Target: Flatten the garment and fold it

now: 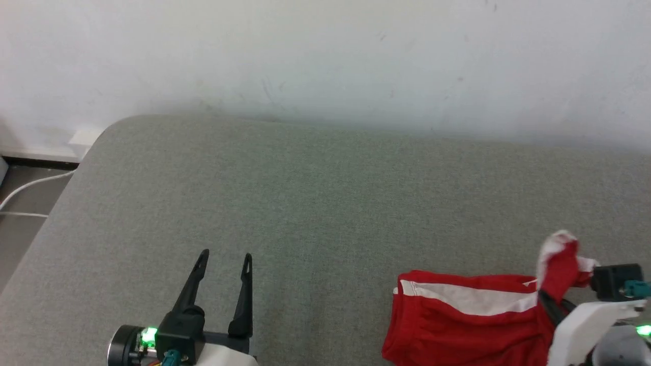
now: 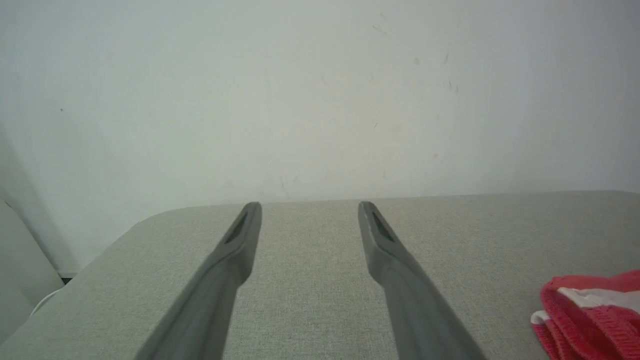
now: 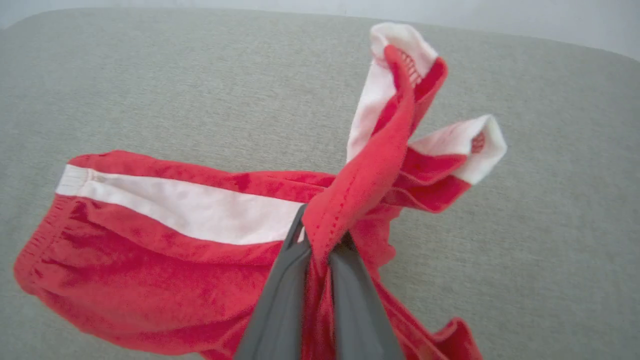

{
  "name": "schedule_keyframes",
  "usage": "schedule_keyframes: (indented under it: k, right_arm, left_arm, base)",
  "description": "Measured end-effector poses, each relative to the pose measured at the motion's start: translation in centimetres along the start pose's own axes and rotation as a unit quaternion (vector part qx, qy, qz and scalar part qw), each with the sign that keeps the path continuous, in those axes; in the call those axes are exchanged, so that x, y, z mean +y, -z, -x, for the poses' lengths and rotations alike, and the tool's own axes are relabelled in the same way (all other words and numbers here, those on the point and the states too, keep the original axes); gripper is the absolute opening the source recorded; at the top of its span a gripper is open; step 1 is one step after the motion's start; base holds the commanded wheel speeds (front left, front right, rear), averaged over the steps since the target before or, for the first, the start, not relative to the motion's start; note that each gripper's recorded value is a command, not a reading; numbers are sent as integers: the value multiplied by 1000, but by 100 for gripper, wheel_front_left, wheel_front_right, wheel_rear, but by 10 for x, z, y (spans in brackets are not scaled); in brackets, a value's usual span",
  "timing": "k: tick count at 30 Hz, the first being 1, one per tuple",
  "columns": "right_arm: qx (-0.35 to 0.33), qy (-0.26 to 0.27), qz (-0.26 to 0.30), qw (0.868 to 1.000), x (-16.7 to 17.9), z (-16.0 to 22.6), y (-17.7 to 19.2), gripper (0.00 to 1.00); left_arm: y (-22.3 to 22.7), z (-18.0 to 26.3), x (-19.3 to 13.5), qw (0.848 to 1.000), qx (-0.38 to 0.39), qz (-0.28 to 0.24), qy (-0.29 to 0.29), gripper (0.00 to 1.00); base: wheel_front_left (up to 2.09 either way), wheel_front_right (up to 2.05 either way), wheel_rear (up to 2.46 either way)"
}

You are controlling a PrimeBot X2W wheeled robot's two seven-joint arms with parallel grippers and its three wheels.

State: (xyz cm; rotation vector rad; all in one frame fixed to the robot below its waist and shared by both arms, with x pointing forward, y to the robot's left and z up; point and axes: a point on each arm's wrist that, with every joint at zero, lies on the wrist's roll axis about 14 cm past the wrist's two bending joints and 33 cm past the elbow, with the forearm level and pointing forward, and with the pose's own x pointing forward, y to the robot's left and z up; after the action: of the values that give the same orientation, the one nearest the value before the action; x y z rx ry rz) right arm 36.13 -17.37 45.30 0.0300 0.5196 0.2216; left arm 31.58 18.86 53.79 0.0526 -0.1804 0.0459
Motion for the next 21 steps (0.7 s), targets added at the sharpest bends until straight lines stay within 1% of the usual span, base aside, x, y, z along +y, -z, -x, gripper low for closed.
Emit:
schedule_keyframes:
  k: [4,11,14,18,19,20,21]
  right_arm:
    - [0,-62,6,998,47,-2,-6,0]
    - [17,-154,6,988,119,-7,0,0]
    - [31,-175,20,984,138,-14,7,0]
    - [60,-188,40,980,151,-23,26,0]
    - [66,-190,52,978,153,-26,31,15]
    - [69,-191,66,977,155,-28,34,100]
    - [72,-194,80,975,157,-31,37,100]
  left_arm:
    - [1,3,4,1000,2,1,-7,100]
    - [3,8,12,1000,7,1,-18,100]
    - [5,10,15,1000,11,-3,-22,100]
    - [8,11,17,999,18,-5,-27,100]
    - [9,11,17,999,20,-4,-26,100]
    - [11,12,18,999,22,-4,-26,100]
    - [12,12,18,999,24,-4,-27,100]
  base:
    - [0,0,0]
    - [0,0,0]
    - [0,0,0]
    - [0,0,0]
    - [0,0,0]
    - [0,0,0]
    - [0,0,0]
